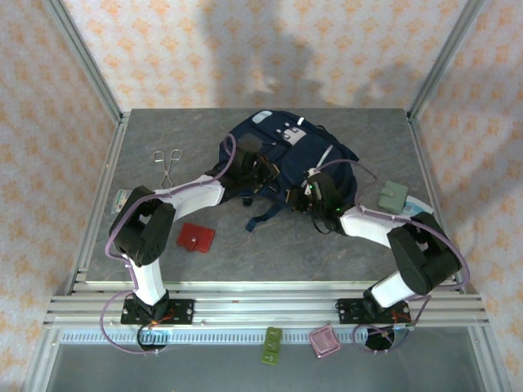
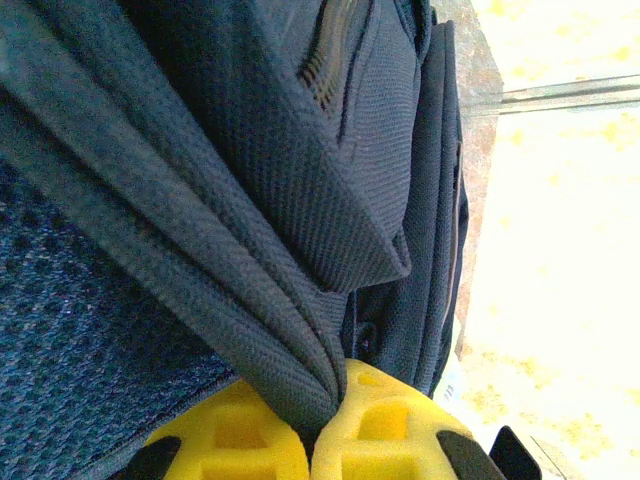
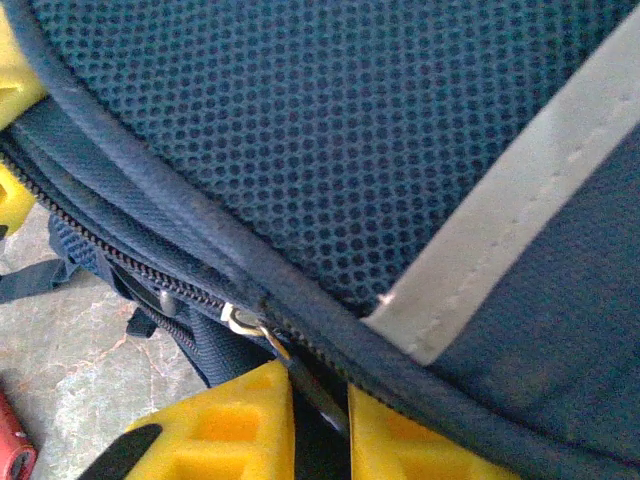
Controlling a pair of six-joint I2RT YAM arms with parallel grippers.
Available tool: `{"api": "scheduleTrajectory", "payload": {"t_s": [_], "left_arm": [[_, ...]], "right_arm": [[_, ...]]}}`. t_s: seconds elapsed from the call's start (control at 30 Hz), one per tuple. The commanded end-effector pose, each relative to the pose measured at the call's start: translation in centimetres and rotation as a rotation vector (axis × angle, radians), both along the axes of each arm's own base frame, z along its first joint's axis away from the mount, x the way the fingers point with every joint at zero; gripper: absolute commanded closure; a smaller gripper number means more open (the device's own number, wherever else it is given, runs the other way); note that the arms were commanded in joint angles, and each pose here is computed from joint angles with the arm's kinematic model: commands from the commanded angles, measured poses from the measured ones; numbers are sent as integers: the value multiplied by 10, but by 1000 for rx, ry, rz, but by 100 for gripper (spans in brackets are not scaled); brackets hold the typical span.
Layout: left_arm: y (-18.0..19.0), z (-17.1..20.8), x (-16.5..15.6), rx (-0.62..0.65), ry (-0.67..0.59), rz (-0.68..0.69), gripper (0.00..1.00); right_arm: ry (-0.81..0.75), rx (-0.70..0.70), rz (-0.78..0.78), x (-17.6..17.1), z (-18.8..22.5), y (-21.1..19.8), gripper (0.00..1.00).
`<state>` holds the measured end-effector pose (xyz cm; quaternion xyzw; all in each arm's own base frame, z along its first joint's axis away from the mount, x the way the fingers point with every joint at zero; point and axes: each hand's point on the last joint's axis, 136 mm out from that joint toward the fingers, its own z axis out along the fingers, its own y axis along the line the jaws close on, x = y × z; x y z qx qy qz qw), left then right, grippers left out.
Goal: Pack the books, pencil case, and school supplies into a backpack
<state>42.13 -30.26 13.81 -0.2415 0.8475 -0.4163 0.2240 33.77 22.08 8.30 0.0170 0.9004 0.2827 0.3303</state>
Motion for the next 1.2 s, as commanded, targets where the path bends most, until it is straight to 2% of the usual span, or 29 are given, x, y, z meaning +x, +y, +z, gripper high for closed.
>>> {"api": "scheduleTrajectory", "payload": {"t_s": [0.0,0.13,0.27,0.47,0.6,1.0,1.17], "left_arm": [[-27,74,7,-147,-162,-71,100],[-29,71,8,-151,-157,-76,100],[-28,70,8,-148,-154,-79,100],[-26,74,7,-151,-162,-78,100],[-22,74,8,-145,-161,-72,100],[-24,76,8,-159,-164,-76,100],[-24,78,8,-162,-167,-77,100]], "right_arm": [[-57,40,12,10,19,7,86],[-102,85,64,3,35,12,87],[-132,127,115,-3,47,19,83],[-119,160,96,3,47,14,77],[-150,182,75,2,58,8,78],[-60,-14,-100,23,20,-23,78],[-54,-38,-111,26,16,-25,87]]}}
